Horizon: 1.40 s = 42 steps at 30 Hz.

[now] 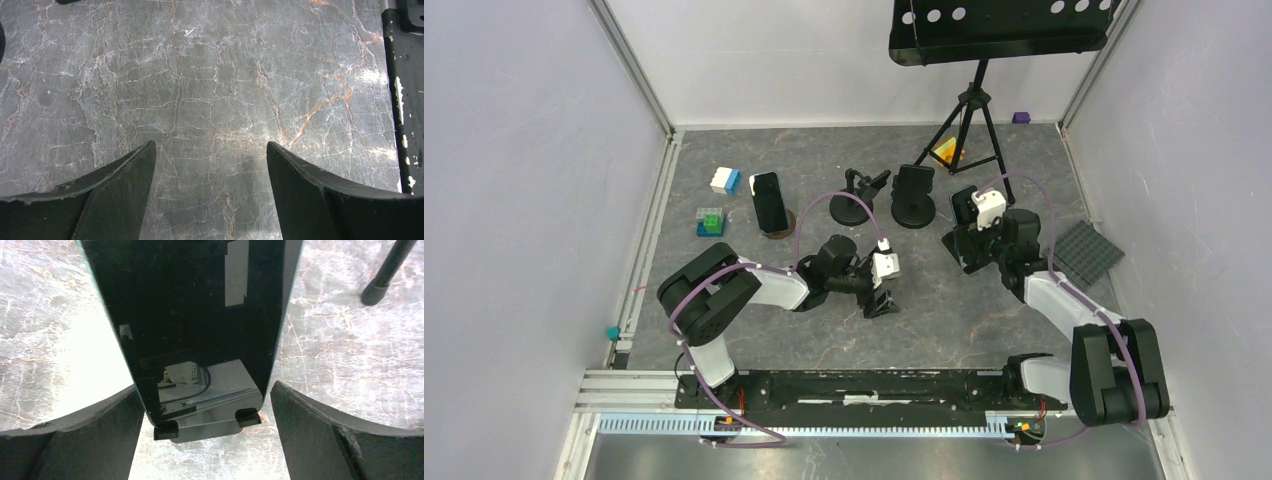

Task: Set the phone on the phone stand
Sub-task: Move the phone stand with the phone to the center of the board.

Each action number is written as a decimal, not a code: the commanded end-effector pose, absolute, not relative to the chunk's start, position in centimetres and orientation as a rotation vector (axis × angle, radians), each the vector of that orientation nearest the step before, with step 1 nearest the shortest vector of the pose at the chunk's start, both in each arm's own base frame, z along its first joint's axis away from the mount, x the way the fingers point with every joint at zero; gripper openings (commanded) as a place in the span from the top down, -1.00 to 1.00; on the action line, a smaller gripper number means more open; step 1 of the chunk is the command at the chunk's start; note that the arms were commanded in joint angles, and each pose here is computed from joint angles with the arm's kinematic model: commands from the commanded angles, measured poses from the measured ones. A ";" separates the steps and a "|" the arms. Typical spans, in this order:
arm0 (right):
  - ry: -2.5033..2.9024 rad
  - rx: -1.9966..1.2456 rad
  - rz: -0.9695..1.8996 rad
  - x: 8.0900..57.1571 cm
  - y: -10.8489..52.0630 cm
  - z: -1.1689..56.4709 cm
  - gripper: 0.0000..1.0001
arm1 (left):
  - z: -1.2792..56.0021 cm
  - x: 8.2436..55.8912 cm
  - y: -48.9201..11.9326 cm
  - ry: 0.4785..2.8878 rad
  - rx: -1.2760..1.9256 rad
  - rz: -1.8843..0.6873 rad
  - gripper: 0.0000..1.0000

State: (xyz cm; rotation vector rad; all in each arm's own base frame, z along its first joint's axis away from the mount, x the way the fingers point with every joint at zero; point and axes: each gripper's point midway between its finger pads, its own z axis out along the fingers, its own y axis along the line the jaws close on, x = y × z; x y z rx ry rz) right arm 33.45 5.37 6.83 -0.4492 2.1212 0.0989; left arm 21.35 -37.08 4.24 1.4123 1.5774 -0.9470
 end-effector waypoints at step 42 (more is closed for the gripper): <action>1.941 -1.546 -0.088 25.6 5.0 3.9 0.64 | 11.2 22.2 -28.2 1.658 1.571 -0.540 -0.88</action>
